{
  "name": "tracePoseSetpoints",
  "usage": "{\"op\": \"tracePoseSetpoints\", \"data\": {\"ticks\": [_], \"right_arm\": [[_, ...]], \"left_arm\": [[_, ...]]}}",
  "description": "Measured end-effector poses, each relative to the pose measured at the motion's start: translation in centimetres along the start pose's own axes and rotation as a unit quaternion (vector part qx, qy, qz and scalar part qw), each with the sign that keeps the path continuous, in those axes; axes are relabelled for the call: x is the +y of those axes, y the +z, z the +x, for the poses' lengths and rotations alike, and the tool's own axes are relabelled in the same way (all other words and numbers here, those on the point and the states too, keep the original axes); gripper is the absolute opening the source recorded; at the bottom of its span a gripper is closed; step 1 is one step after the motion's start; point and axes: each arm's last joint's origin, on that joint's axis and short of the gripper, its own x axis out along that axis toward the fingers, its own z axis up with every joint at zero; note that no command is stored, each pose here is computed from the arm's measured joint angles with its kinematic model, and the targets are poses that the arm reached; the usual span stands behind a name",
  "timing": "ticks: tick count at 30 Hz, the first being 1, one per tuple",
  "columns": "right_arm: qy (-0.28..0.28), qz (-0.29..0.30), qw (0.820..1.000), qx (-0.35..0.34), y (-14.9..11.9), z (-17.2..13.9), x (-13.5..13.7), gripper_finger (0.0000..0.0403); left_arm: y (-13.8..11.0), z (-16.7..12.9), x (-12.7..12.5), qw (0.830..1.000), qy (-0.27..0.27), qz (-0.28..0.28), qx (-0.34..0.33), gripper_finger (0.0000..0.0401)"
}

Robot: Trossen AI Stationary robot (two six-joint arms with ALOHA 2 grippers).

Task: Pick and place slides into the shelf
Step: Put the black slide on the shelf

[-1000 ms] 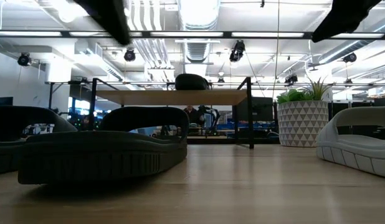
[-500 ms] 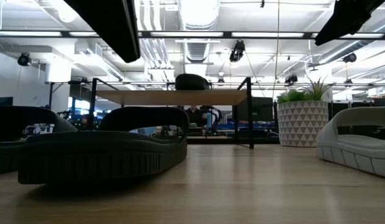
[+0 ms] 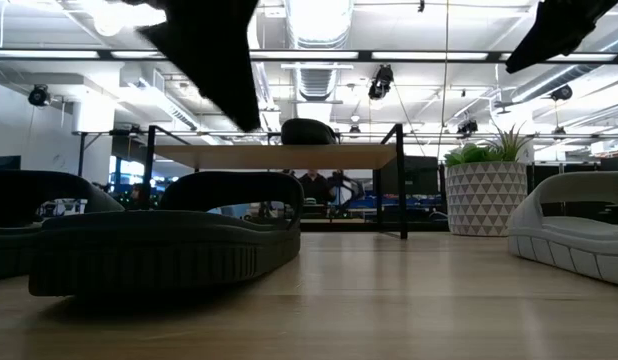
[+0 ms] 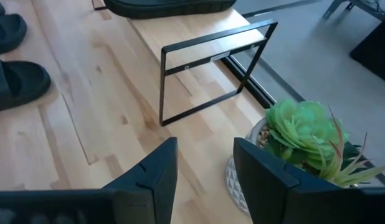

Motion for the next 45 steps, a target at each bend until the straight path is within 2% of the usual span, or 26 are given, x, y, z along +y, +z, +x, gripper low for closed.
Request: {"op": "tracePoseSetpoints", "data": {"ticks": [5,13,28,34,39,45], "right_arm": [[-0.004,-0.011,1.000,0.010,-0.2,0.0,-0.1,0.0143],[-0.007,-0.018,1.000,0.020,-0.4,0.0,-0.2,0.0136],[-0.021,-0.029,0.999,0.014,-0.4,0.0,-0.2,0.0131],[-0.021,-0.032,0.999,0.015,-0.4,0.0,-0.2,0.0127],[-0.021,-0.029,0.999,0.015,-0.4,0.0,-0.2,0.0129],[-0.033,-0.019,0.999,0.010,-0.4,0.0,-0.3,0.0129]], "left_arm": [[-1.2,1.6,-0.2,0.999,0.033,0.035,0.000,0.0157],[-1.8,3.5,0.3,0.997,0.062,0.051,0.016,0.0157],[-2.8,6.8,0.3,0.997,0.073,0.034,0.013,0.0157],[-2.8,7.7,1.2,0.993,0.109,0.045,0.012,0.0154],[-2.3,9.1,2.4,0.990,0.136,0.043,0.016,0.0111],[-2.3,10.9,3.6,0.986,0.156,0.052,0.039,0.0018]]}}
